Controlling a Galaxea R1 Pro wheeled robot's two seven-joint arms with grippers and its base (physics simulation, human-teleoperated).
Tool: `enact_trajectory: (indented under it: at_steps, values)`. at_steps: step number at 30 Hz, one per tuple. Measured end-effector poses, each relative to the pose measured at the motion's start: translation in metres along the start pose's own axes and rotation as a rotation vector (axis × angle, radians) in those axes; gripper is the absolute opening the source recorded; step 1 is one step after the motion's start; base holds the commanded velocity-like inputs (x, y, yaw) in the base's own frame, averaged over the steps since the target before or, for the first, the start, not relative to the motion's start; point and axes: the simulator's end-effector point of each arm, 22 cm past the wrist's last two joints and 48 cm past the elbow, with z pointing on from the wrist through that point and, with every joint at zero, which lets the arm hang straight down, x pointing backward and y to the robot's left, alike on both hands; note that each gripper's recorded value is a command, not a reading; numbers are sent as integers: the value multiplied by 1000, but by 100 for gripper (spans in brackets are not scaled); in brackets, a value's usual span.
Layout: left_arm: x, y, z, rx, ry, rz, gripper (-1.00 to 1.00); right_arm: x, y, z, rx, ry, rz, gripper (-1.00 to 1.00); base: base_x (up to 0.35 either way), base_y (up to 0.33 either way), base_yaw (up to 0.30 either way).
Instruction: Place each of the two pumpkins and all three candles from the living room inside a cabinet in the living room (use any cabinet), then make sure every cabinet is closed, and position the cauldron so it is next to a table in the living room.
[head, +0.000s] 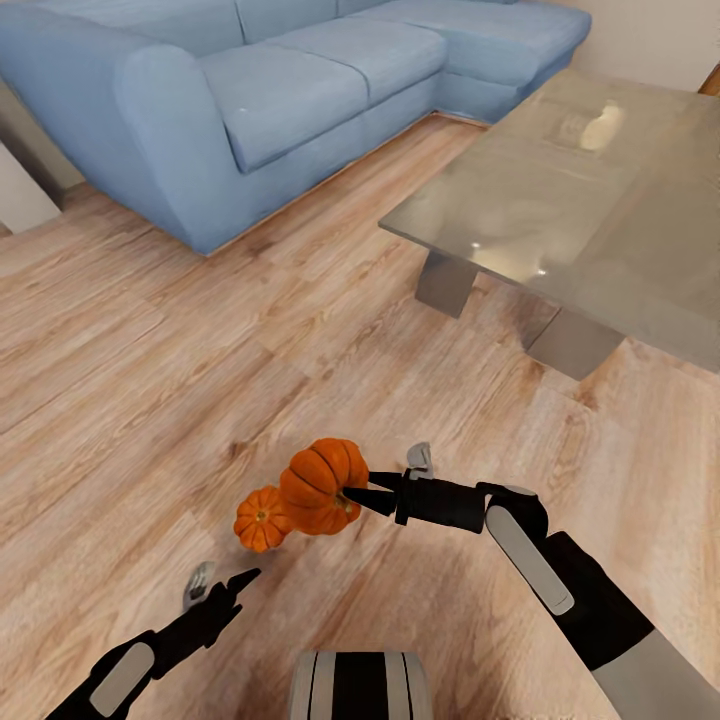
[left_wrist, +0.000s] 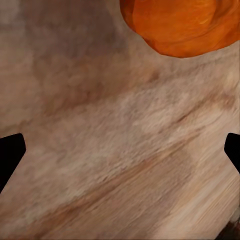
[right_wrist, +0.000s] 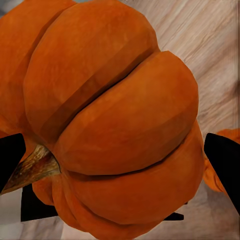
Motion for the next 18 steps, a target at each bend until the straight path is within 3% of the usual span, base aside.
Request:
enact_trajectory:
  at_steps: [6,18]
  values:
    - [0,-1,0,1,-4,4,100,-1,1,0,-2,-1,0,-100,17,0,-21]
    - [-4,-2,2,2,-31,23,100,-1,2,0,-2,0,-2,-100,163,0,-1]
